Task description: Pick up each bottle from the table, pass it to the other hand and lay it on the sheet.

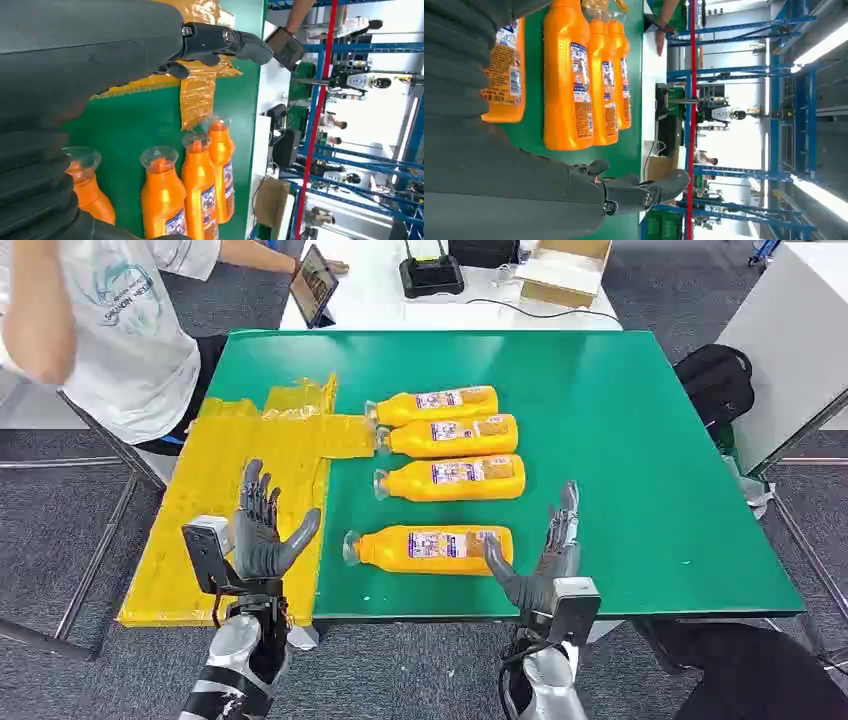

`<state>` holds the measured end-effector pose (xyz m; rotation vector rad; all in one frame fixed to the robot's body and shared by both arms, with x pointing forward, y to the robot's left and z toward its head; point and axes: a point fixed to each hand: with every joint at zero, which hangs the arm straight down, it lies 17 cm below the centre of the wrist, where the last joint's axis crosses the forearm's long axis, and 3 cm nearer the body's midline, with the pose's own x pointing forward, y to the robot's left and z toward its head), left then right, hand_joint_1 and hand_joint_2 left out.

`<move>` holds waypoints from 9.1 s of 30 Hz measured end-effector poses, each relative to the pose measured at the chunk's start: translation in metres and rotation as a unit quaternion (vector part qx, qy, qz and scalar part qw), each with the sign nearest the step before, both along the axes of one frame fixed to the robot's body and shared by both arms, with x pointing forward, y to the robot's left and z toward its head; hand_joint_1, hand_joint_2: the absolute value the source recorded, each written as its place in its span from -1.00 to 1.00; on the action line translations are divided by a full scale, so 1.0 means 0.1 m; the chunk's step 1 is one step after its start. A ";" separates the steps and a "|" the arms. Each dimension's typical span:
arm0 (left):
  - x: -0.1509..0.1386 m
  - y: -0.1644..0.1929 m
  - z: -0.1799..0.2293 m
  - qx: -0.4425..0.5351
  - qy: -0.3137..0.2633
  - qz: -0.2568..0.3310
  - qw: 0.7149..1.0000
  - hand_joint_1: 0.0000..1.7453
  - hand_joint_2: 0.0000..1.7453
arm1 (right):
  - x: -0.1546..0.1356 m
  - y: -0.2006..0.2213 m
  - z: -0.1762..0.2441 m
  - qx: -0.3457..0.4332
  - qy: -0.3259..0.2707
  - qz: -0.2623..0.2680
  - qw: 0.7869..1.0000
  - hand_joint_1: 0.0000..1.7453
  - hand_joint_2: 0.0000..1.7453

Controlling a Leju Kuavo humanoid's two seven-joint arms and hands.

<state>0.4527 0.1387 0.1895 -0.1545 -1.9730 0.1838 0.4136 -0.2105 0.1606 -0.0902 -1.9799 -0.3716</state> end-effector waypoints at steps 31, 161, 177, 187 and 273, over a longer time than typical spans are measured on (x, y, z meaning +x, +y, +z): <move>-0.17 -0.10 0.11 0.149 -0.061 0.047 0.986 -1.00 1.00 | 0.61 1.18 -0.59 -0.454 0.129 0.215 0.855 -1.00 1.00; -0.35 -1.01 0.21 -0.125 0.004 -0.275 0.953 -1.00 1.00 | 0.16 0.84 0.41 -0.306 -0.092 0.020 0.947 1.00 1.00; -0.29 -1.02 0.22 -0.102 -0.001 -0.262 0.960 -1.00 1.00 | 0.00 1.65 0.01 -0.330 -0.069 0.140 0.931 1.00 1.00; -0.26 -0.99 0.18 -0.097 0.004 -0.253 0.963 -1.00 1.00 | -0.03 1.80 -0.02 -0.328 -0.066 0.159 0.929 1.00 1.00; 1.08 0.84 -0.27 0.738 -0.057 0.226 0.633 1.00 1.00 | 0.13 1.33 0.69 -0.148 -0.092 0.093 0.980 -1.00 -1.00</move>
